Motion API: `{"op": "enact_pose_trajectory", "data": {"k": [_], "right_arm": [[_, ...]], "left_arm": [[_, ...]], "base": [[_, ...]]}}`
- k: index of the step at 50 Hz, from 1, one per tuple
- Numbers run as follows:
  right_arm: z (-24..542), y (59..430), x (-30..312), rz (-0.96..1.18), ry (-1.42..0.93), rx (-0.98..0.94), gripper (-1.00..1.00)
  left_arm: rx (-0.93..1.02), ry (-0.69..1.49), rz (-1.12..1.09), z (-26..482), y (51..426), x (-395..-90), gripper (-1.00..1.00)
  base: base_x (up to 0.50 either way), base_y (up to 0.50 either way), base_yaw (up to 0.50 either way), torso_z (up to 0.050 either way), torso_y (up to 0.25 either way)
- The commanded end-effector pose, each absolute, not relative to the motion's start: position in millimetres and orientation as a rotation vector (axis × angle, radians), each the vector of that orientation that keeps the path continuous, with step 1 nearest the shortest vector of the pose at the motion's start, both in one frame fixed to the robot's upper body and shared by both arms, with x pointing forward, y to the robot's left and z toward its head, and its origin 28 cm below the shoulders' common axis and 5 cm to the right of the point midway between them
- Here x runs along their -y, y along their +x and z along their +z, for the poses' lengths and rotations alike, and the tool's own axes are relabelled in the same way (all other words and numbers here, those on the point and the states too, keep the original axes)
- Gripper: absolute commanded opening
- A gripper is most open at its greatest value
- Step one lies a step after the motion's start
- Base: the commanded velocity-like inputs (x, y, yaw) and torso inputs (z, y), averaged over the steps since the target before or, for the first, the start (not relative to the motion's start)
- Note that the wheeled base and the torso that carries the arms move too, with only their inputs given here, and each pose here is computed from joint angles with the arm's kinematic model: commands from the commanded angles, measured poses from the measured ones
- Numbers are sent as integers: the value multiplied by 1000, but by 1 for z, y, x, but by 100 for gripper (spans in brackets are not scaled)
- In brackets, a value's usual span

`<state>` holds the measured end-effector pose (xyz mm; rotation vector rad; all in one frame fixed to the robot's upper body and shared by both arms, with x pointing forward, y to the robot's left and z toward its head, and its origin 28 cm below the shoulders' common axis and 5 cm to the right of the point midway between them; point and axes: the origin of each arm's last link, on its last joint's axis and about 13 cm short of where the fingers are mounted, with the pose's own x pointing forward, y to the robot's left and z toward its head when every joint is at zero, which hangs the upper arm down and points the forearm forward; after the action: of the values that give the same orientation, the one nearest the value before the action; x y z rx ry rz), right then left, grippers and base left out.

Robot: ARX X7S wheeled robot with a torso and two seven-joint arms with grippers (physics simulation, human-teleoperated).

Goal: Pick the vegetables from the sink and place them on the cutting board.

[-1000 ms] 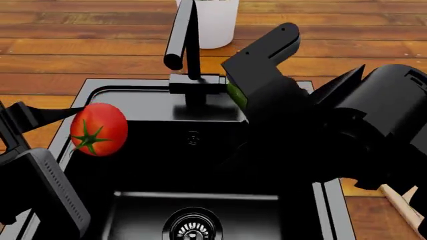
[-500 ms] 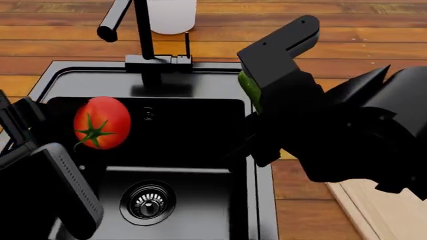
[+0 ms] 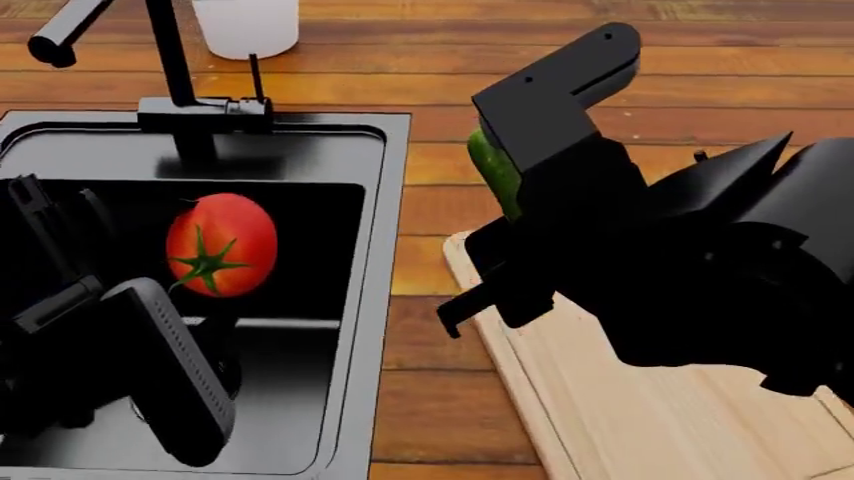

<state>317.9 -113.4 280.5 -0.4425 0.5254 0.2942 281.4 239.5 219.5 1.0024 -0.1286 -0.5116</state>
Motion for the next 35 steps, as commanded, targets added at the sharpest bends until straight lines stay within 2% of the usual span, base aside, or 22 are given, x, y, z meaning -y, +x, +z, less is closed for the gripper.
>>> {"op": "enact_pose_trajectory", "data": {"k": [1,3,20,25,27,31,34,35], "right_arm": [[281,321,110,327,-443,-496,-100],[281,322,111,319,-434,-500,-100],[281,315,114,323,-419,-491,-100],[281,316,115,311,-407,-481,-100],[282,317,115,311,-399,-475,-100],[284,317,114,309,-309,-450,-100],[285,321,115,270,-274,-421,-100],[285,320,114,240,-334,-419,-100]], "left_arm": [[136,952,-534,226,286,-233,-100],[89,910,-534,229,287,-232,-100],[130,918,-561,241,293,-218,-100],[88,866,-552,245,298,-213,-100],[93,779,-537,250,303,-210,-100],[65,738,-479,255,313,-207,-100],[14,662,-488,261,316,-205,-100],[-3,666,-482,262,318,-204,-100]], "base": [[-74,-500,0,0,0],[-51,-500,0,0,0],[0,-500,0,0,0],[0,-500,0,0,0],[0,-500,0,0,0],[8,-477,0,0,0],[0,0,0,0,0],[0,0,0,0,0]]}}
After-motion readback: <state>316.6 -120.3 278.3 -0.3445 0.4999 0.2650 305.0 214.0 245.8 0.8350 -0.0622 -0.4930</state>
